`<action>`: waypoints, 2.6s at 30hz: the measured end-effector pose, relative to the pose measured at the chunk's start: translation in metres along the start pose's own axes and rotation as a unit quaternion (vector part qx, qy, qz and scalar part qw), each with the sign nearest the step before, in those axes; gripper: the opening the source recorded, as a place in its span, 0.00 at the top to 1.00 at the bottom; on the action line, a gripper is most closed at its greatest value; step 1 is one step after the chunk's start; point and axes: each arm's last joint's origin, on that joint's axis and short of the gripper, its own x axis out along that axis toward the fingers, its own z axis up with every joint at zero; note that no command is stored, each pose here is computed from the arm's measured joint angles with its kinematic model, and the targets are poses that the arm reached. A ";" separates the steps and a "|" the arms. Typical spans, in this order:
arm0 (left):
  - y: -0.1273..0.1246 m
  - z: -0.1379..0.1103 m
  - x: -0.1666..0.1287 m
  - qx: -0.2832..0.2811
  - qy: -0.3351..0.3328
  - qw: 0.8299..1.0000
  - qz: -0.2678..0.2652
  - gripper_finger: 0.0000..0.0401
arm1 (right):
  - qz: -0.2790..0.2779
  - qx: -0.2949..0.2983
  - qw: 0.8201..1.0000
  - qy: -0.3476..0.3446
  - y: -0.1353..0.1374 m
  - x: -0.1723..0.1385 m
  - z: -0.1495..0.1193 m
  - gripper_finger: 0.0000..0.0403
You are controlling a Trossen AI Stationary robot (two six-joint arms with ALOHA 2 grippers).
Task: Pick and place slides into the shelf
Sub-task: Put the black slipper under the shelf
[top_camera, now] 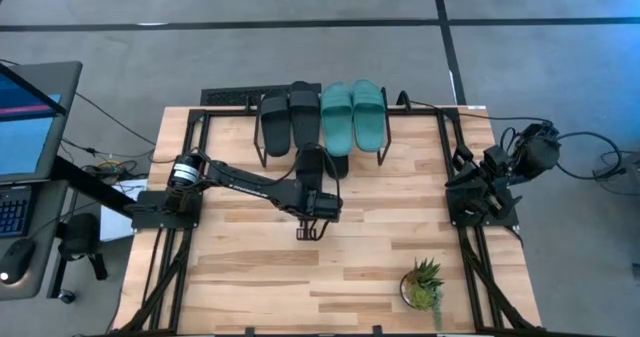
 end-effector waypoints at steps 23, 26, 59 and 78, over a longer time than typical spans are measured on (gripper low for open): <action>-0.013 -0.015 0.025 -0.007 0.000 1.000 -0.017 1.00 | -0.004 0.000 1.000 -0.001 0.000 0.000 0.000 0.85; -0.011 -0.014 0.025 -0.002 -0.004 1.000 0.002 1.00 | -0.005 0.000 1.000 -0.002 0.000 0.000 0.000 0.85; 0.047 -0.017 0.046 -0.003 0.006 0.999 0.036 1.00 | -0.012 0.006 1.000 -0.007 -0.001 0.000 0.001 0.85; 0.092 -0.020 0.056 -0.018 0.008 0.999 0.036 1.00 | -0.023 0.007 1.000 -0.010 -0.001 0.000 0.001 0.85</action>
